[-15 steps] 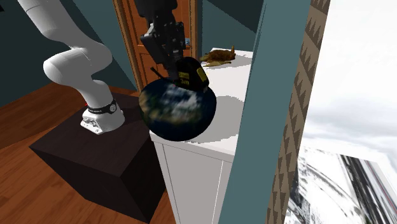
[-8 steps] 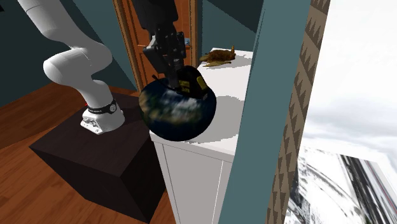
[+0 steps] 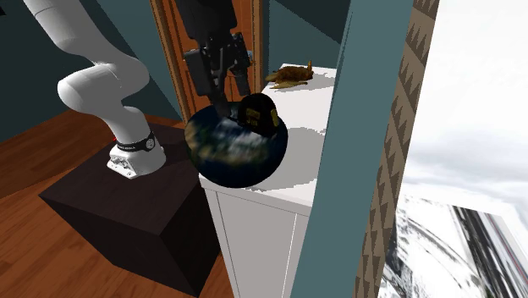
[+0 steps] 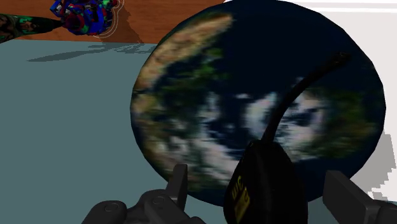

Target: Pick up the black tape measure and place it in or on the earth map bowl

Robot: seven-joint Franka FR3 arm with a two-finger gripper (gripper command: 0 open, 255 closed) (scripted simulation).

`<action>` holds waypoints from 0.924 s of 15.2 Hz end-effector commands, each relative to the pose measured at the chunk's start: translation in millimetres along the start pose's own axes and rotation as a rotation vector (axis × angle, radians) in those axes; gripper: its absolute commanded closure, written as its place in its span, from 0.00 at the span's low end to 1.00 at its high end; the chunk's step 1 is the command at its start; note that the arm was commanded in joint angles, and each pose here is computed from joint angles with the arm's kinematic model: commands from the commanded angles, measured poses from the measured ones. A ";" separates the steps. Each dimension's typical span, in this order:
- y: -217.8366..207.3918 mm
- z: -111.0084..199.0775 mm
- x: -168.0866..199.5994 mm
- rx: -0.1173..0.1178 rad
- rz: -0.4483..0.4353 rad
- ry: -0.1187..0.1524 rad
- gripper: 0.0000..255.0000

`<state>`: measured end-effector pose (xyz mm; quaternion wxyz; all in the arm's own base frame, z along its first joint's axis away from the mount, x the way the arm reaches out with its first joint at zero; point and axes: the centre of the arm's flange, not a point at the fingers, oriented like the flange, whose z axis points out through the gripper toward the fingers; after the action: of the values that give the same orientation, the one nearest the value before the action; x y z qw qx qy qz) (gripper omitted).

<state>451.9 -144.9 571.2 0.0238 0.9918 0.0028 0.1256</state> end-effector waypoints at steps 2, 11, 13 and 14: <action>0.0 0.0 0.0 0.000 0.000 0.000 0.00; 0.0 -50.0 0.0 0.000 0.000 0.000 0.00; 0.0 -50.0 0.0 0.000 0.000 0.000 0.00; 0.0 -50.0 0.0 0.000 0.000 0.000 0.00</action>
<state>439.5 -142.6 619.5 0.0238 0.9918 0.0028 0.1257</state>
